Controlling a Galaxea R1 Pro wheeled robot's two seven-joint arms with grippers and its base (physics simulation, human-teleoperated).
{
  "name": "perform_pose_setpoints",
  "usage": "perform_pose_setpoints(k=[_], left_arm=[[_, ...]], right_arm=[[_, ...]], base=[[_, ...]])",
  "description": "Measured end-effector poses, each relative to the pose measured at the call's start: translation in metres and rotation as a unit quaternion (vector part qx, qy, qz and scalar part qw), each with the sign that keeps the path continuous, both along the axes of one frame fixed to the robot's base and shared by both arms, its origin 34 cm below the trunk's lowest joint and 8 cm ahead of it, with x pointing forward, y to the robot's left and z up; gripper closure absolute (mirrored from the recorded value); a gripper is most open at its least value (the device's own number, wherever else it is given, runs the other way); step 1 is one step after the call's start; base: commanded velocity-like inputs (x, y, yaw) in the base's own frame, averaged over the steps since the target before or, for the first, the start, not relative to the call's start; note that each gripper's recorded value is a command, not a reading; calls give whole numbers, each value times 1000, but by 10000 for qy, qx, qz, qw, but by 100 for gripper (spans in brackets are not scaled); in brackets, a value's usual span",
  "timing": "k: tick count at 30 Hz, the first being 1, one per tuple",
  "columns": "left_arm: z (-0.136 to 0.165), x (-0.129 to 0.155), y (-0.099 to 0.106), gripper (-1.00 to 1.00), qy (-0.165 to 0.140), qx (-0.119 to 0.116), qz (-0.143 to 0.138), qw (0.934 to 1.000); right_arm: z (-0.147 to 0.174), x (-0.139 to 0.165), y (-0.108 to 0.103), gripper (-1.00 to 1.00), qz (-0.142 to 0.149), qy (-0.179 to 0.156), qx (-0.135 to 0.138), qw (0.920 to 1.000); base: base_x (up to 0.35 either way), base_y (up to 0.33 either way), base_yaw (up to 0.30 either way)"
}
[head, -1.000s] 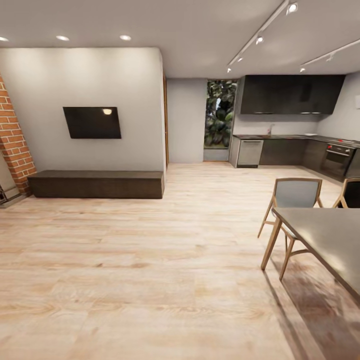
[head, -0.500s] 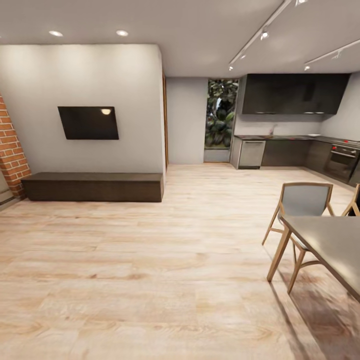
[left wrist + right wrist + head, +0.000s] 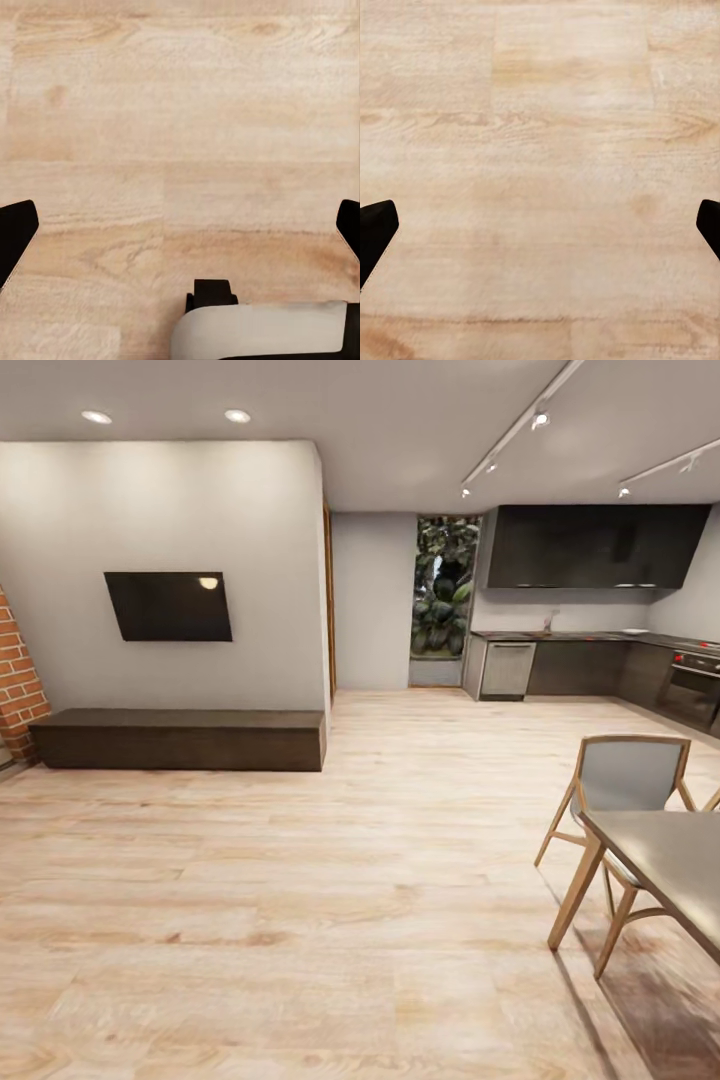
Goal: In the kitchen, take the Vidalia onion out of the sink, dice it on the chopping board with the paring knife, put the diced onion into the bowl on the countertop, then place both the paring knife and the chopping board into the sink.
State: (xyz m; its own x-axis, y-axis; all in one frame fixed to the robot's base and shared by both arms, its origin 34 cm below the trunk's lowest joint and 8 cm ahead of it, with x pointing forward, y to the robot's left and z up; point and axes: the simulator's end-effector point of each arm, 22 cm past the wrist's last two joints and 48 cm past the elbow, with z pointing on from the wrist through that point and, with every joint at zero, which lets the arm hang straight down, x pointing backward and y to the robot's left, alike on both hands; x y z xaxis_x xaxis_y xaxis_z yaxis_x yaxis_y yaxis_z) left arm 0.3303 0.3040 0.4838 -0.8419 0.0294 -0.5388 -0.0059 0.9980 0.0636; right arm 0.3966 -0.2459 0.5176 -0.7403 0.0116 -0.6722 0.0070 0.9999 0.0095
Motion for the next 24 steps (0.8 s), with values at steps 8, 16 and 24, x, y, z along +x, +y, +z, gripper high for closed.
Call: perform_pose_setpoints(k=[8, 16, 24], left_arm=[[0, 0, 0, -100, -1, 0, -3, 10000], [0, 0, 0, -100, 2, 0, -3, 10000], [0, 0, 0, -100, 5, 0, -3, 10000]], right_arm=[[0, 0, 0, -100, 1, 0, 1, 10000], [0, 0, 0, -100, -1, 0, 3, 10000], [0, 0, 0, -100, 2, 0, 2, 10000]], base=[[317, 0, 0], [317, 0, 0], [317, 0, -2]])
